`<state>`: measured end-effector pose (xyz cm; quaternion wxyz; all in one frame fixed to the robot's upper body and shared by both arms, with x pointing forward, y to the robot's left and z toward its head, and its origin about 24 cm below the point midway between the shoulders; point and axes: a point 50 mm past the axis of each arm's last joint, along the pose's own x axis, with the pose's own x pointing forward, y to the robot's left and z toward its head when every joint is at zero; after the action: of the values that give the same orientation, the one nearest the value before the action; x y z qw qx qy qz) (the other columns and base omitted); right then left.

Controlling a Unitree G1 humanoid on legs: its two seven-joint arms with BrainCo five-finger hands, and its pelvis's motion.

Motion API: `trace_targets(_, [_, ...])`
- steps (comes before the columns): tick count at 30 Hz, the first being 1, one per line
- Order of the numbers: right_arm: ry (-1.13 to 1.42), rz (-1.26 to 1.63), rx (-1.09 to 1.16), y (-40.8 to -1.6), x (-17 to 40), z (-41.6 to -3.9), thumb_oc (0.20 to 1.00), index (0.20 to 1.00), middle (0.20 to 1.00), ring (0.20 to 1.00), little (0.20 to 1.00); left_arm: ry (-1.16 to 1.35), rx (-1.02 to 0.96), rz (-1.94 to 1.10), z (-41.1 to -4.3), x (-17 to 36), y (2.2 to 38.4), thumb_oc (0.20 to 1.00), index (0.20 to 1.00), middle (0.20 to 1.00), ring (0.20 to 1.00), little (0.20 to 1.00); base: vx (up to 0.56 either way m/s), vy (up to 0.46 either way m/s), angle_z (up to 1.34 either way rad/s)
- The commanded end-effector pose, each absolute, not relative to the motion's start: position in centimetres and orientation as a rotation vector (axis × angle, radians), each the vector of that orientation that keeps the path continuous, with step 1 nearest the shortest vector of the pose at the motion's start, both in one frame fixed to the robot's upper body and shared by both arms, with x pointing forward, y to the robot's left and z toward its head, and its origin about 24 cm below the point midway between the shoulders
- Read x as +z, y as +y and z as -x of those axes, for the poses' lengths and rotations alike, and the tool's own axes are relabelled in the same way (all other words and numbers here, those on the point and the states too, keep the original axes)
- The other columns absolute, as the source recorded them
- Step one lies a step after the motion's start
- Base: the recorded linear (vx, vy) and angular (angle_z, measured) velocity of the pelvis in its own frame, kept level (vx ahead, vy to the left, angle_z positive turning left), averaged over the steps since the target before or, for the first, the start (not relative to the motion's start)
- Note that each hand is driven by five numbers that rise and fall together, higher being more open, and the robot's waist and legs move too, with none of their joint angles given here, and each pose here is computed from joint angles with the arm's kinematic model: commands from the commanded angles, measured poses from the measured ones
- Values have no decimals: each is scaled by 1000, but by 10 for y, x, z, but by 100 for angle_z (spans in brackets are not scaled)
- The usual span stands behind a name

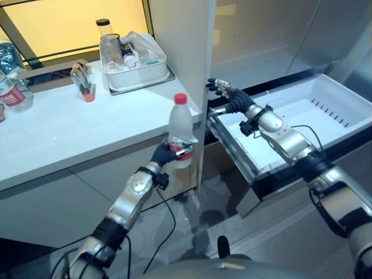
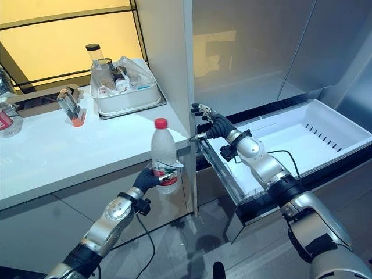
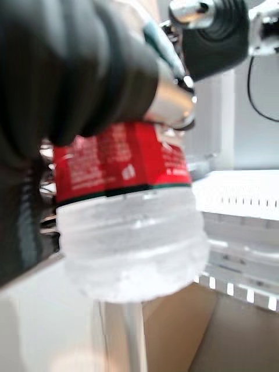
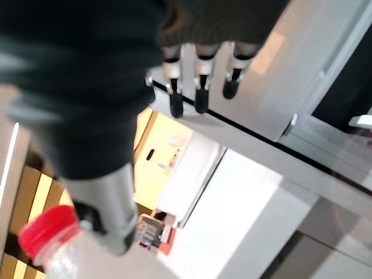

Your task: Take the drinks into the refrigerator

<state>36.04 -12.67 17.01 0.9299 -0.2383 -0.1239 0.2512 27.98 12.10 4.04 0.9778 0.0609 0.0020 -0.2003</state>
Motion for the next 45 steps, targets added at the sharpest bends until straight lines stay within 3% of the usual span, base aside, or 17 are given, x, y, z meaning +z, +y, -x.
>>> trace_targets(1, [-396,425,570,-93,213,-368,1000,1000,1000,1000,1000,-328,-448,-185,-302,104,96,200,200,200,200,200,21,-8,10])
trace_targets(11, [-385,233,733,-60,221,-360,1000,1000,1000,1000,1000,-358,-356,-375,-319,108,103,200,200,200,200,200,2,-1,1])
trace_targets(16, [-474,199,830,-58,235,-338,1000,1000,1000,1000,1000,-366,-285,-365,-322,112,118,200,200,200,200,200,4,-1,2])
trace_targets(32, [-637,232,738,-125,239,-288,1000,1000,1000,1000,1000,-382,-180,-238,-303,112,147,200,200,200,200,200,3,-2,3])
trace_targets(45, [-525,295,619,-124,227,-326,1000,1000,1000,1000,1000,-453,-274,-192,-305,130,128,200,200,200,200,200,0,0,0])
